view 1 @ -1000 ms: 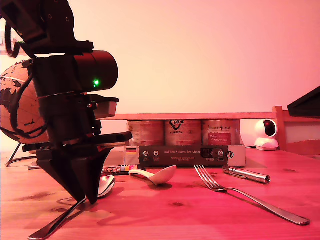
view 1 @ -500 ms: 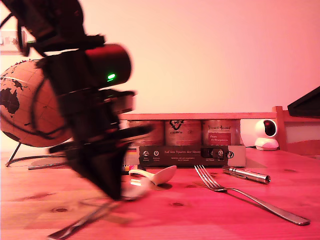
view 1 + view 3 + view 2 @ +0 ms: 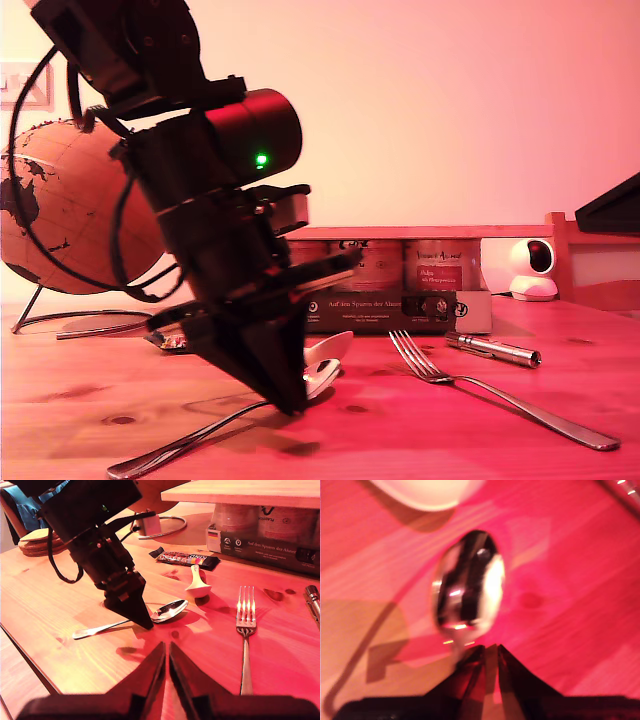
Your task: Slide the metallic spoon to the right
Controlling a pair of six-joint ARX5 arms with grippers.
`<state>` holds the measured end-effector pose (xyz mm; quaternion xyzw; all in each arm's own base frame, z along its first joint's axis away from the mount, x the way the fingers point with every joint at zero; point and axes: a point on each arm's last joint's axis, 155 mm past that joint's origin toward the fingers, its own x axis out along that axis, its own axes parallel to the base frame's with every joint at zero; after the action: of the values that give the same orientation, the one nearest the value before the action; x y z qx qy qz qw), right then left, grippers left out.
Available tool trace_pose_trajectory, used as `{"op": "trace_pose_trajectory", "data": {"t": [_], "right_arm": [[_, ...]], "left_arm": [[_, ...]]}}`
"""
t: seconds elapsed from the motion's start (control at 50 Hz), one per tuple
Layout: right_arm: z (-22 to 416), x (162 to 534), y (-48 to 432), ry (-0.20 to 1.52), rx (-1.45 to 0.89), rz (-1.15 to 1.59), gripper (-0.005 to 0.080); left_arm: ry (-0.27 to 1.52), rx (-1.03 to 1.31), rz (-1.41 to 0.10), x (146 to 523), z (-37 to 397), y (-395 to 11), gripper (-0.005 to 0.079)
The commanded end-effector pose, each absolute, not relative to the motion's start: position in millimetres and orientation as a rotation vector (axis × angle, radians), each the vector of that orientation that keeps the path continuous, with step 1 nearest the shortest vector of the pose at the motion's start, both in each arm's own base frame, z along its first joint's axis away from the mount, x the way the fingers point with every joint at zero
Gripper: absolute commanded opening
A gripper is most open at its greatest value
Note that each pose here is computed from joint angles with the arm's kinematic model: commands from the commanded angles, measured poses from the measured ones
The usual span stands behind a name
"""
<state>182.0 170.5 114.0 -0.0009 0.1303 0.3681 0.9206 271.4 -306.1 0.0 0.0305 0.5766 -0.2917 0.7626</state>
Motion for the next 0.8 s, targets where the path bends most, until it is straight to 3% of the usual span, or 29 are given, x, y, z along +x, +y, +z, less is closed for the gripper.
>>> {"op": "trace_pose_trajectory", "data": {"t": [0.0,0.26,0.56,0.78], "right_arm": [[116,182,171,0.262,-0.003,0.759,-0.0012],[116,182,171,0.262,-0.002,0.759,-0.0012],[115,182,171,0.263,-0.003,0.759,-0.0012],[115,182,171,0.263,-0.003,0.759,-0.0012]], "left_arm": [[1.325,0.094,-0.63,256,-24,-304,0.0057],[1.293,0.064,-0.661,266,-2,-319,0.0061],[1.309,0.137,-0.63,274,12,-310,0.0066],[1.359,0.242,-0.538,273,12,-283,0.0259]]}}
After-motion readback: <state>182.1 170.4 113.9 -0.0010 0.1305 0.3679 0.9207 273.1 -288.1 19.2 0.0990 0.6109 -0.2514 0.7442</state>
